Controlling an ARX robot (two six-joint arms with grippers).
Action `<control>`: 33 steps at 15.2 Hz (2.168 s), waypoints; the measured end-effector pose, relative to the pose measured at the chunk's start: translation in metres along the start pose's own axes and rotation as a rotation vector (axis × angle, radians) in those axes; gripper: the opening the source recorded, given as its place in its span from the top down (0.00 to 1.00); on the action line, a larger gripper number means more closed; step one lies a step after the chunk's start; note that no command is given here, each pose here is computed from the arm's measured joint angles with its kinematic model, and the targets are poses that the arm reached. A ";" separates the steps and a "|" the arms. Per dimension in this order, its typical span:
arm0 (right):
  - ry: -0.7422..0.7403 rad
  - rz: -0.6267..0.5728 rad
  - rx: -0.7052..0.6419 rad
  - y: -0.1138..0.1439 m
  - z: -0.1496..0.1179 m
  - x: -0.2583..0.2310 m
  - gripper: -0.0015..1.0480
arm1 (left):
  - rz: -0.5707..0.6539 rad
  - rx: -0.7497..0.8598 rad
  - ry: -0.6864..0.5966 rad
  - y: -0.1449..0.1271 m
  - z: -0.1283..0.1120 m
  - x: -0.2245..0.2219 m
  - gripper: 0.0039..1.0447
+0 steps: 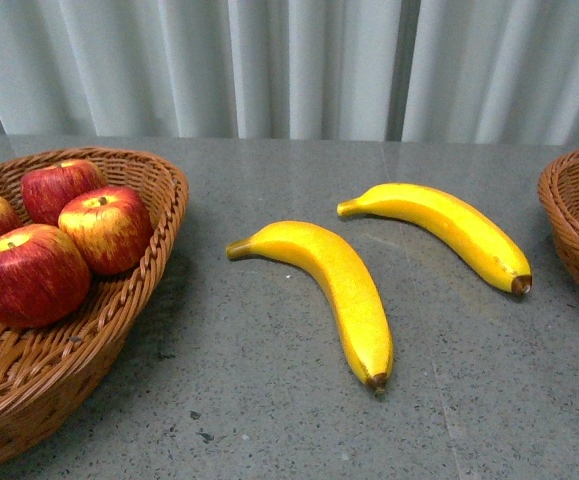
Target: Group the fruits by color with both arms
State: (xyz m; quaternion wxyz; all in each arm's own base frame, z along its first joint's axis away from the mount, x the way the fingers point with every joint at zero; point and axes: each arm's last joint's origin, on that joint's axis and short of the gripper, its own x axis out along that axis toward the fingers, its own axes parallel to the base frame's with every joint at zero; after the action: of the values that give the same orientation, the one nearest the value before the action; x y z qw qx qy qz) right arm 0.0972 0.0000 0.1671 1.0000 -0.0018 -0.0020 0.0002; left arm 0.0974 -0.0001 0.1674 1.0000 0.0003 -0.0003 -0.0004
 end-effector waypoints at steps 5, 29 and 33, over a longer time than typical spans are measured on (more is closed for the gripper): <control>-0.020 -0.013 0.026 0.000 0.002 0.000 0.06 | 0.000 0.000 0.000 0.000 0.000 0.000 0.06; 0.618 0.514 -0.210 0.190 0.020 0.226 0.06 | 0.000 0.000 0.000 0.000 0.000 0.000 0.06; 0.711 0.479 -0.226 0.184 0.005 0.240 0.06 | 0.000 0.000 0.000 0.000 0.000 0.000 0.06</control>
State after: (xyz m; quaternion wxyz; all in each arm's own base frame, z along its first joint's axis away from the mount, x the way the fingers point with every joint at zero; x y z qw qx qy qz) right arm 0.3369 0.1846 0.1724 0.9038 -0.1117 0.3425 0.2309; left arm 0.0974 -0.0001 0.1674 1.0000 0.0003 -0.0003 -0.0004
